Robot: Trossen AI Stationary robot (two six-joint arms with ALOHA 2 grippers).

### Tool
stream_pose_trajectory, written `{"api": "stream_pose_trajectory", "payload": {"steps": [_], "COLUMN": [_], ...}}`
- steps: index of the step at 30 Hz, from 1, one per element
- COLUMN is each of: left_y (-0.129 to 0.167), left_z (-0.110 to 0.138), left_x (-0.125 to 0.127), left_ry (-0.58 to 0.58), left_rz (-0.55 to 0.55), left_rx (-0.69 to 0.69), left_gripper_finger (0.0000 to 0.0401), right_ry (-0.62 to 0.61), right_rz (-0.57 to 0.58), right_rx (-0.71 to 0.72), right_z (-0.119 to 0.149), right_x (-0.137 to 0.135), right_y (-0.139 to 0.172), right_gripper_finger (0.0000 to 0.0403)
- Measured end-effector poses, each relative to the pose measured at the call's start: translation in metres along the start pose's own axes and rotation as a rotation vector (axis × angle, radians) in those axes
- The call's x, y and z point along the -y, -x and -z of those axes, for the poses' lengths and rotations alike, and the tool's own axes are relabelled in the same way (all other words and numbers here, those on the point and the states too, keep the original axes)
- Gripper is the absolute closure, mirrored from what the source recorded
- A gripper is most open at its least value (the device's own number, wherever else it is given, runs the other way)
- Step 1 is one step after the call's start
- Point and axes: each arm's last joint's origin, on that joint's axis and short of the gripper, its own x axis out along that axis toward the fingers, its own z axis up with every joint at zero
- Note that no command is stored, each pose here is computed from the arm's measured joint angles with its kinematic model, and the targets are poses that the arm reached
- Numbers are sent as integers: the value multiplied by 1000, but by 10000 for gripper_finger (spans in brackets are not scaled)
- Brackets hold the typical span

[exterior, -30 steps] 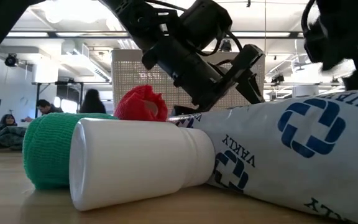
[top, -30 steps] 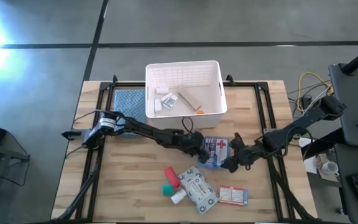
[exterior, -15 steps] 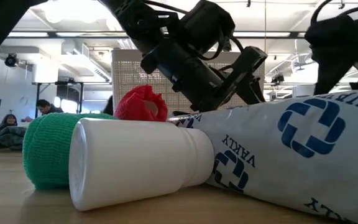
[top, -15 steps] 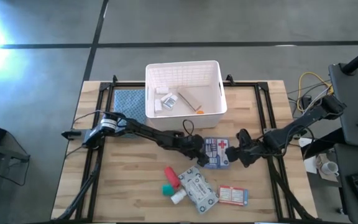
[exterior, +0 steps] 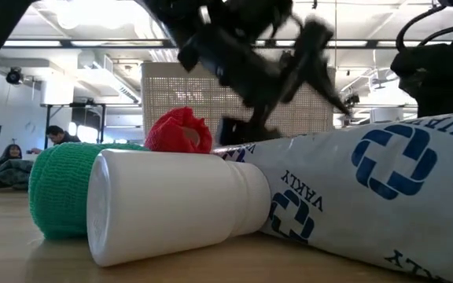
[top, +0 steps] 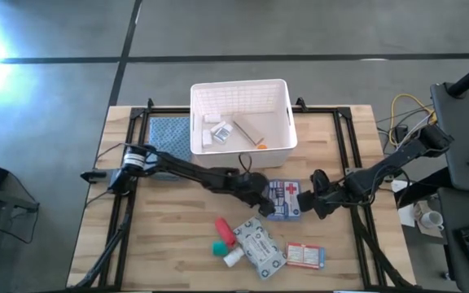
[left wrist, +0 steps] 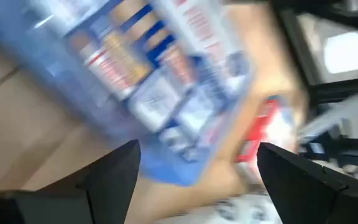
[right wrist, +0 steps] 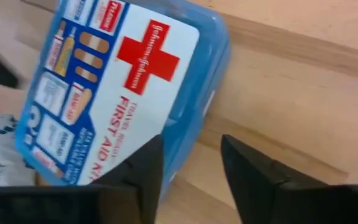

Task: Pick & place medical supplies in basket/bin
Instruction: Put the blue first aid kit into the white container

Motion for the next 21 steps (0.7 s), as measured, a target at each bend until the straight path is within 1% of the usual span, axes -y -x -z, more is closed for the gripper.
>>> {"api": "stream_pose_trajectory", "payload": {"steps": [5, 7, 11, 13, 15, 19, 21], "left_y": [11, 14, 13, 8, 1, -10, -16], "left_z": [-8, -12, -17, -17, -17, -15, -13], "left_x": [15, 21, 23, 17, 13, 7, 3], "left_ry": [-55, -79, -101, -97, -94, -96, -94], "left_rz": [39, 45, 27, 6, 7, 24, 14], "left_rx": [33, 71, 133, 135, 138, 138, 128], "left_gripper_finger": [100, 100, 100, 100, 100, 100, 100], "right_ry": [33, 41, 62, 57, 54, 46, 43], "right_rz": [38, 56, 32, 14, -18, -66, -74], "right_rx": [-9, -26, -26, -22, -24, -29, -26], "right_z": [2, 3, 4, 4, 4, 7, 7], "right_x": [9, 14, 15, 15, 15, 10, 7], "right_y": [-6, -9, -14, -17, -21, -29, -32], "right_gripper_finger": [316, 339, 373, 384, 390, 392, 392]}}
